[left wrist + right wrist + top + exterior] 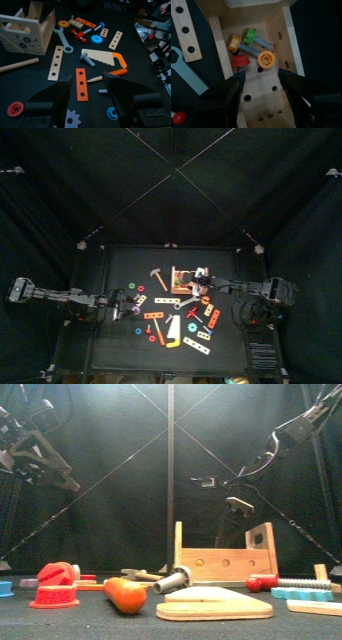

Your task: Grab green nut

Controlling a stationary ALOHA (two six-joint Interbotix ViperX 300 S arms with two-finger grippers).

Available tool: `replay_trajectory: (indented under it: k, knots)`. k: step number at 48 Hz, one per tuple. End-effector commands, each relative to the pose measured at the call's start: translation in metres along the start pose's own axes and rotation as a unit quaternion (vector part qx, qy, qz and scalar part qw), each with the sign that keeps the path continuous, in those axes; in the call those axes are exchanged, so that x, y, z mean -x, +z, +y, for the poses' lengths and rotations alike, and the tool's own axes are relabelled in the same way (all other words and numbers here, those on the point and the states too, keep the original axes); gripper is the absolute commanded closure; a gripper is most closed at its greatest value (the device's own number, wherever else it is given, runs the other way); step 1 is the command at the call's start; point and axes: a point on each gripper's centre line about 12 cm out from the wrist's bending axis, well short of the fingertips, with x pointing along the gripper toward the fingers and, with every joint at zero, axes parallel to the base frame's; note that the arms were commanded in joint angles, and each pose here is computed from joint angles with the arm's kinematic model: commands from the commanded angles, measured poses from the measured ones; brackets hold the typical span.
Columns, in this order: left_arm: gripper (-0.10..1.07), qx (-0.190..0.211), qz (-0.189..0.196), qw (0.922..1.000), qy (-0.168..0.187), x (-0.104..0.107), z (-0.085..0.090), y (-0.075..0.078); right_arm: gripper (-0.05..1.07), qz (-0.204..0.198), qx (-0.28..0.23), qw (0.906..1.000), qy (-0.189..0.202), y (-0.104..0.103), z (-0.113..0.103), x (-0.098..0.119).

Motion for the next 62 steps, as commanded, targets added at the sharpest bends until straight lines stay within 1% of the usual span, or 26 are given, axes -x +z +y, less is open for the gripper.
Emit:
replay_trajectory:
  k: [1,5,11,14,19,21,26,29,30,33,38,42,47,54,57,62]
  knots:
    - [0.11,-0.002,-0.008,1.0,0.001,0.0,0.0,0.005,0.13,-0.034,-0.001,0.9994,-0.007,0.017,-0.004,0.015]
    - [0.11,0.001,-0.011,0.9999,0.004,0.001,0.002,0.006,0.14,-0.047,0.002,0.9989,-0.004,0.024,0.0,0.022]
    - [0.11,0.003,-0.01,0.9998,0.014,0.002,0.006,0.006,0.14,-0.065,0.017,0.9977,0.008,0.033,0.014,0.031]
    - [0.11,0.007,-0.003,0.9996,0.028,0.003,0.013,0.005,0.14,-0.067,0.022,0.9974,0.012,0.033,0.019,0.032]
    - [0.11,0.024,0.02,0.9973,0.066,0.004,0.03,-0.001,0.14,-0.072,0.027,0.9969,0.018,0.032,0.025,0.031]
    - [0.11,0.032,0.035,0.9955,0.082,0.005,0.037,-0.004,0.14,-0.071,0.027,0.9969,0.018,0.031,0.025,0.03]
    - [0.11,0.045,0.072,0.9908,0.106,0.009,0.047,-0.014,0.14,-0.07,0.028,0.997,0.019,0.03,0.025,0.029]
    - [0.11,0.052,0.1,0.986,0.123,0.012,0.055,-0.023,0.14,-0.074,0.027,0.9967,0.019,0.031,0.025,0.03]
    - [0.11,0.053,0.101,0.9855,0.125,0.012,0.056,-0.022,0.14,-0.077,0.027,0.9965,0.019,0.032,0.026,0.031]
    - [0.11,0.056,0.123,0.9807,0.142,0.015,0.063,-0.029,0.14,-0.089,0.026,0.9955,0.019,0.036,0.026,0.034]
    - [0.11,0.048,0.149,0.9722,0.174,0.022,0.077,-0.039,0.14,-0.113,0.024,0.9931,0.021,0.042,0.027,0.037]
    - [0.11,0.033,0.148,0.9697,0.191,0.024,0.085,-0.039,0.14,-0.128,0.026,0.9911,0.023,0.044,0.028,0.037]
    - [0.1,0.024,0.137,0.9694,0.202,0.024,0.091,-0.035,0.14,-0.134,0.026,0.9903,0.025,0.042,0.029,0.036]
    - [0.1,0.032,0.128,0.9643,0.229,0.026,0.103,-0.035,0.14,-0.138,0.024,0.9899,0.024,0.042,0.028,0.036]
    - [0.09,0.038,0.133,0.9624,0.234,0.025,0.106,-0.037,0.14,-0.14,0.024,0.9896,0.024,0.044,0.028,0.037]
    - [0.09,0.04,0.153,0.9599,0.232,0.022,0.108,-0.044,0.14,-0.142,0.027,0.9891,0.026,0.046,0.03,0.038]
